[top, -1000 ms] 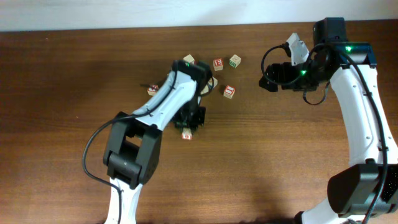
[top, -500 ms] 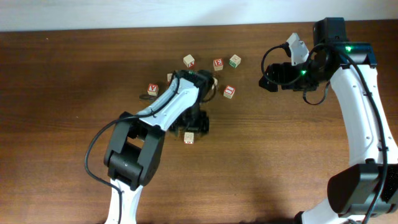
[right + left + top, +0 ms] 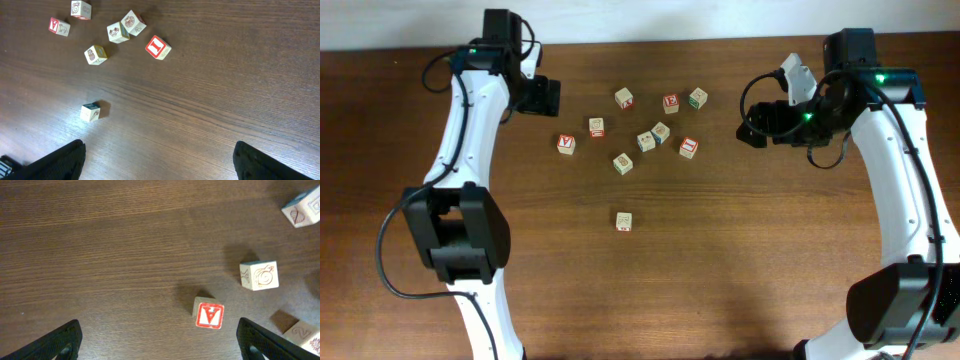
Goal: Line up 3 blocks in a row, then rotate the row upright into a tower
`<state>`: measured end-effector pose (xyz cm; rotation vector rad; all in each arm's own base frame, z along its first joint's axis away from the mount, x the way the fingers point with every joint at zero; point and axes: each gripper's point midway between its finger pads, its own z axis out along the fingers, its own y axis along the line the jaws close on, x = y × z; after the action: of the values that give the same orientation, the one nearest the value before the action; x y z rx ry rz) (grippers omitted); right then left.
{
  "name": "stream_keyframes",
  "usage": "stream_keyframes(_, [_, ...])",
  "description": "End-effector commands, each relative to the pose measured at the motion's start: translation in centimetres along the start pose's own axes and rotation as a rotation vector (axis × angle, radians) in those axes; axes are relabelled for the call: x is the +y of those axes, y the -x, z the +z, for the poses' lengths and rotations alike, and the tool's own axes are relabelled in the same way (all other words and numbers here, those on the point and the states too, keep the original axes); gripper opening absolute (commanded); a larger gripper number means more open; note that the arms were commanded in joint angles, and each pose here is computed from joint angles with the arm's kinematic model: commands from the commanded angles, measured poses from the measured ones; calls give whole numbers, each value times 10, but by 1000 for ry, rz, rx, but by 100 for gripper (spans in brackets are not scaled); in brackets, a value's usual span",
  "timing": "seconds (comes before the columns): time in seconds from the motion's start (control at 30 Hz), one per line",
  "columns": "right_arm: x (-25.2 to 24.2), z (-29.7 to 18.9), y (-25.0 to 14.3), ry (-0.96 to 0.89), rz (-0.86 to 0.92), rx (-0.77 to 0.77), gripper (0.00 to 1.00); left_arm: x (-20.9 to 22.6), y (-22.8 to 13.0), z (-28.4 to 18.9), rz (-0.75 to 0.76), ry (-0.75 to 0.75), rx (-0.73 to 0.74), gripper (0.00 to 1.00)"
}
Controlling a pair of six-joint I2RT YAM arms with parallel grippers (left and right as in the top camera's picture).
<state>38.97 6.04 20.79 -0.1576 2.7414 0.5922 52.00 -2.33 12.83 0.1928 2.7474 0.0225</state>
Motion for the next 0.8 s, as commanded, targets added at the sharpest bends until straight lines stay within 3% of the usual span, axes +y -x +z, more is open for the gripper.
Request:
stream_keyframes(0.0, [-3, -2, 3, -12, 6, -9, 94, -30, -25, 43, 111, -141, 108, 95])
stream_keyframes(0.2, [-9, -2, 2, -46, 8, -4, 94, -58, -59, 87, 132, -207, 248, 90])
stream_keyframes(0.27, [-9, -2, 2, -46, 8, -4, 94, -69, -68, 96, 148, -222, 282, 84])
stream_keyframes(0.43, [-12, -2, 2, -64, 8, -2, 94, -82, -61, 102, 134, -185, 260, 45])
stream_keyframes(0.53, [-12, -2, 2, -64, 8, -2, 94, -63, -67, 102, 45, -41, 293, 36])
stream_keyframes(0.6, [-12, -2, 1, -64, 9, -1, 94, -61, -70, 101, 29, -26, 308, 33])
stream_keyframes(0.7, [-12, -2, 0, -64, 11, 4, 94, -63, -81, 97, 120, -47, 354, 43])
stream_keyframes(0.77, [-12, -2, 0, -64, 12, 5, 94, -65, -88, 95, 175, -61, 379, 44])
